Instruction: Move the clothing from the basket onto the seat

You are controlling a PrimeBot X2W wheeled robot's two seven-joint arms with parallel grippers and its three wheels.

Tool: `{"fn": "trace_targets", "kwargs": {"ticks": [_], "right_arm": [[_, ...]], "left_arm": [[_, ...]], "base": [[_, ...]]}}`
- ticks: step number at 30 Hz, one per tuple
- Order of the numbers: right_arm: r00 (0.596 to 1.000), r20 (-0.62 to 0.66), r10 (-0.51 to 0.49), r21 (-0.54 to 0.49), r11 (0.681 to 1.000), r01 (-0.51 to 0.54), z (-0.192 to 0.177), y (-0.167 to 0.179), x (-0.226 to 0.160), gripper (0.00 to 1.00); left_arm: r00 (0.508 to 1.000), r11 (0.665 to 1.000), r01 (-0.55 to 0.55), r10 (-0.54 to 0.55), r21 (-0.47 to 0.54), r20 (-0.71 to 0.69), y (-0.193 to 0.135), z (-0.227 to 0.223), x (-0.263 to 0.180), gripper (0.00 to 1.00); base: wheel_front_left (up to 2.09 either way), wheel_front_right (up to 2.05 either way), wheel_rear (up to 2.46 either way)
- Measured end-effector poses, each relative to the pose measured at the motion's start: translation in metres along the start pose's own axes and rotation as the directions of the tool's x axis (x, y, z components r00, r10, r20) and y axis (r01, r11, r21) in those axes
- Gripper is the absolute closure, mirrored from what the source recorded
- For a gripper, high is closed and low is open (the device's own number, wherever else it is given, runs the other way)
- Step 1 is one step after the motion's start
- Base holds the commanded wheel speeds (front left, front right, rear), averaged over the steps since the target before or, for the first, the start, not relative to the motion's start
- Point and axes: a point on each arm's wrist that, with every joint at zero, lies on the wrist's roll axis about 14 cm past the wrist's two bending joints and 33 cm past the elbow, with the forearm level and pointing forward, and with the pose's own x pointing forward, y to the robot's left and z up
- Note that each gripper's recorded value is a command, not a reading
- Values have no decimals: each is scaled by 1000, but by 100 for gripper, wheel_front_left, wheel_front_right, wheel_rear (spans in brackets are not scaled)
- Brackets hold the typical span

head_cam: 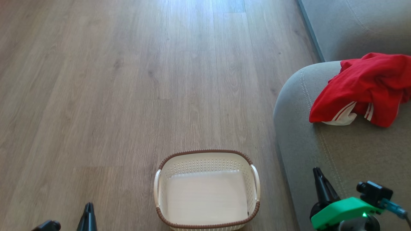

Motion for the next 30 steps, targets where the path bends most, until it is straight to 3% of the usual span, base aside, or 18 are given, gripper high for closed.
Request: {"fn": "trace_targets", "kwargs": {"ticks": [16, 30], "right_arm": [[999, 18, -33, 174, 984, 29, 8, -7, 3, 100], [998, 30, -51, 329, 943, 38, 15, -11, 6, 100]], "left_arm": [[1000, 986, 16, -20, -169, -23, -8, 3, 8, 100], [998, 946, 42, -53, -323, -25, -17, 9, 14, 100]], "base": [[0, 0, 0], [0, 0, 0]]}}
